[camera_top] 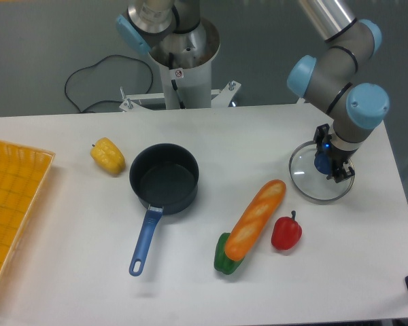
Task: Place the lid on the table
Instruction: 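Lower the lid flat onto the table beside the red pepper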
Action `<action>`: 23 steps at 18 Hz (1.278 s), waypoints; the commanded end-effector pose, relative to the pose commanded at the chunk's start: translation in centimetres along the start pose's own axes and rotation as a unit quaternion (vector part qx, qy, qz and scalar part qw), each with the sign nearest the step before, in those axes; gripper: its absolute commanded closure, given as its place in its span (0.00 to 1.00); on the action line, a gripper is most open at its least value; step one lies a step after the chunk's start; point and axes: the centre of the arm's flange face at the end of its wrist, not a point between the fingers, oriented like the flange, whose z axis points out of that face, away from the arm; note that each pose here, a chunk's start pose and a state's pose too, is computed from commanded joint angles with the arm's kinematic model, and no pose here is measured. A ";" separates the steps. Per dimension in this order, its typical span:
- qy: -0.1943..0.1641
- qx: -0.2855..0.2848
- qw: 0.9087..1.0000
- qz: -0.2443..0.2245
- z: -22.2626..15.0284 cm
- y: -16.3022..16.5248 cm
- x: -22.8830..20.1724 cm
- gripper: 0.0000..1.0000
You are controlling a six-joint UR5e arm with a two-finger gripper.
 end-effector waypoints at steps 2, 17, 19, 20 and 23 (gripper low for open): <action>0.000 0.000 1.000 -0.001 0.0 0.0 0.0 0.45; 0.003 0.001 1.000 0.000 0.4 0.0 0.0 0.43; 0.003 0.001 1.000 0.000 0.4 0.0 0.0 0.43; 0.003 0.001 1.000 0.000 0.4 0.0 0.0 0.43; 0.003 0.001 1.000 0.001 0.4 -0.1 -0.1 0.41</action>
